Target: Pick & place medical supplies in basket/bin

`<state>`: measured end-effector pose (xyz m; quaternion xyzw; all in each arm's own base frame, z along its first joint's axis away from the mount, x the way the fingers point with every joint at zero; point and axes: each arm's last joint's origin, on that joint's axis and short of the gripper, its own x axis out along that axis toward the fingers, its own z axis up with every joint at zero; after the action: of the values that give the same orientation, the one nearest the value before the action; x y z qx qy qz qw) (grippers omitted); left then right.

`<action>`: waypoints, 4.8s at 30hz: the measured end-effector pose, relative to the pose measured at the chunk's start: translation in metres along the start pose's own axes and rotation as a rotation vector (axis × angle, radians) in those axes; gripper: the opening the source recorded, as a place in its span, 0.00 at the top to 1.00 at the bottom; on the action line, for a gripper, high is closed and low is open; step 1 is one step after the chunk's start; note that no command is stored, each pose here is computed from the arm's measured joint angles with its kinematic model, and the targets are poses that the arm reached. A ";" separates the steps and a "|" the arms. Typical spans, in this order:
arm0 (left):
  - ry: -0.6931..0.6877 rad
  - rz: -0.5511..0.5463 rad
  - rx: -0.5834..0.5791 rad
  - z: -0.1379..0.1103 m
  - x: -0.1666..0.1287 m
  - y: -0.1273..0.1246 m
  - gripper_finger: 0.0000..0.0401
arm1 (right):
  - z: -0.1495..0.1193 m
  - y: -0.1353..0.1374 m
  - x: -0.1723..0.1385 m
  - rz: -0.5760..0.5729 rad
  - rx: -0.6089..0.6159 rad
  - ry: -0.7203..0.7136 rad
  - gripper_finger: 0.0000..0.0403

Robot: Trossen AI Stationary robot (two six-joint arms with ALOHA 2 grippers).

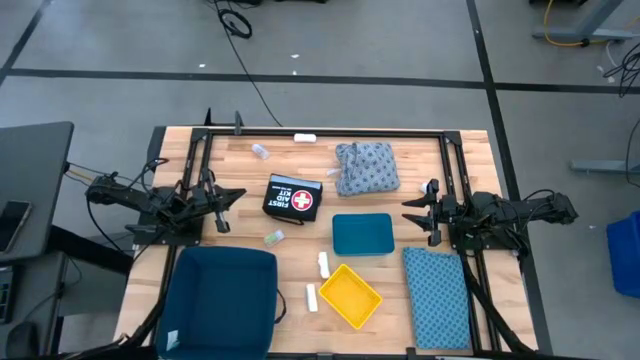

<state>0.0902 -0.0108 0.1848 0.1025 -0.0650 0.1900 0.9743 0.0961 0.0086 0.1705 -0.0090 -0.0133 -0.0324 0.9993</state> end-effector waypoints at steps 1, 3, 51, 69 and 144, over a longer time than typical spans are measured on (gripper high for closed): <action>0.000 0.000 -0.003 0.000 0.000 0.000 1.00 | 0.000 0.000 0.000 0.000 0.000 0.000 0.60; 0.000 0.000 -0.011 0.000 0.000 0.000 1.00 | 0.000 0.000 0.000 0.000 0.000 0.000 0.60; 0.005 0.000 -0.265 -0.001 0.000 0.000 1.00 | 0.000 0.000 0.000 0.000 0.000 0.000 0.60; 0.005 0.000 -0.209 -0.001 0.000 0.000 0.93 | 0.000 0.000 0.000 0.000 0.000 0.000 0.60; 0.084 -0.075 -0.227 -0.009 0.003 -0.007 0.45 | 0.052 -0.028 0.062 -0.411 0.123 0.844 0.38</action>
<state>0.0969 -0.0144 0.1755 -0.0142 -0.0415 0.1491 0.9878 0.1545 -0.0222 0.2243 0.0668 0.3908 -0.2296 0.8889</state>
